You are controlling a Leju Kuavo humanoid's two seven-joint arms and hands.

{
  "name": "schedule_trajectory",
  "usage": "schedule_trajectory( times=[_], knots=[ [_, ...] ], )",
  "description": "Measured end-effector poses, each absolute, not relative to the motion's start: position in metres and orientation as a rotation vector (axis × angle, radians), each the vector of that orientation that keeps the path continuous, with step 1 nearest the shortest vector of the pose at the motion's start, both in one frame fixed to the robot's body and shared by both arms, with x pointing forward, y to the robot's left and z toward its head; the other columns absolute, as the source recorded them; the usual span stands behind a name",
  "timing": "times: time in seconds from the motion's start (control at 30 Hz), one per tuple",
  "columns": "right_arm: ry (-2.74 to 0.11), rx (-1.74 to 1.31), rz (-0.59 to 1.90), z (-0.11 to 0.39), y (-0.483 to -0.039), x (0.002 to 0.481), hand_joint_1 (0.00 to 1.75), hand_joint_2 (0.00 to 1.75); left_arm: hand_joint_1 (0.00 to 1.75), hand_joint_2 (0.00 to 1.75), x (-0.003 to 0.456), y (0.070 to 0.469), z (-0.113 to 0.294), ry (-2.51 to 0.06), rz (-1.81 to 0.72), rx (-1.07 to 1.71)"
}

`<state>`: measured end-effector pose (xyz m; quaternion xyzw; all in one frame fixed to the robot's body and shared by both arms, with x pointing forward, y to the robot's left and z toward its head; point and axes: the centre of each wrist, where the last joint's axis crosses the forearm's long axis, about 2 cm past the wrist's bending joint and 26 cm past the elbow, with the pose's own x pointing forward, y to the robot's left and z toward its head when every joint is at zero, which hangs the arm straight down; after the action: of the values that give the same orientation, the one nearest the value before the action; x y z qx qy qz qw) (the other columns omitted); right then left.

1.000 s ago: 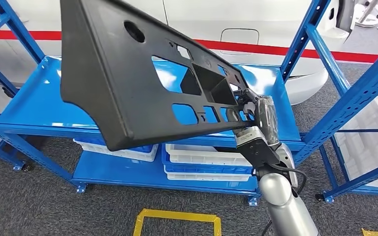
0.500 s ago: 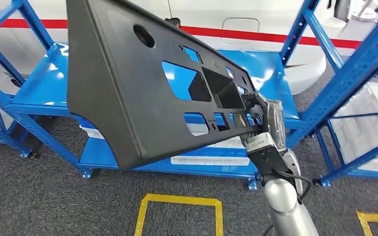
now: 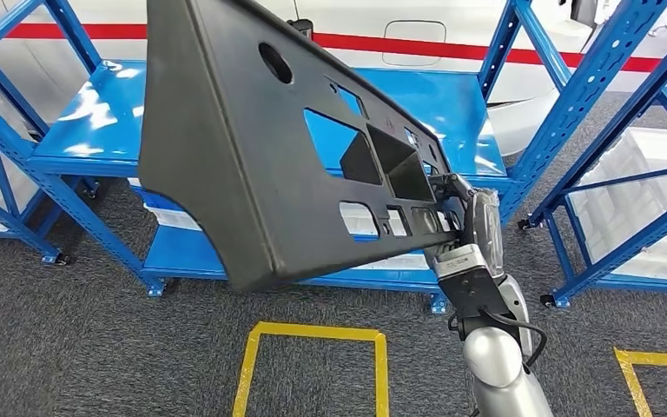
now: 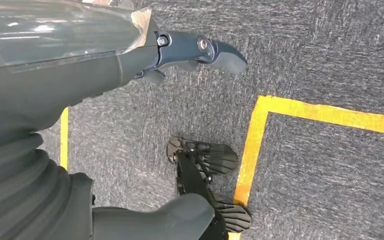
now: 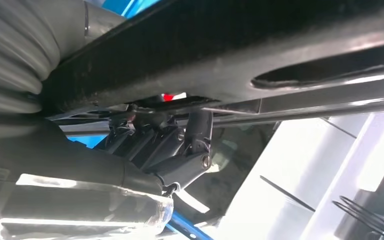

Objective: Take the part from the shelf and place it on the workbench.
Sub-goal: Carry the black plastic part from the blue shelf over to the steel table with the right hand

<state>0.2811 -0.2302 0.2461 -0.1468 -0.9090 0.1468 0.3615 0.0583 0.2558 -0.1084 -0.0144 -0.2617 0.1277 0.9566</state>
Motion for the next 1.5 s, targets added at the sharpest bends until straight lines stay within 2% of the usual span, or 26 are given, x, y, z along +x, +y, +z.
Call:
schedule_trajectory(
  times=[1.07,1.5],
  knots=[
    [-2.311,-0.416,0.336,0.244,-0.235,0.27,1.75,1.75,0.0,1.75,0.057,0.258,-0.109,-0.521,0.204,-0.047],
    [-2.289,-0.366,0.393,0.237,-0.232,0.28,1.75,1.75,0.0,1.75,0.061,0.253,-0.108,-0.504,0.287,-0.031]
  ],
)
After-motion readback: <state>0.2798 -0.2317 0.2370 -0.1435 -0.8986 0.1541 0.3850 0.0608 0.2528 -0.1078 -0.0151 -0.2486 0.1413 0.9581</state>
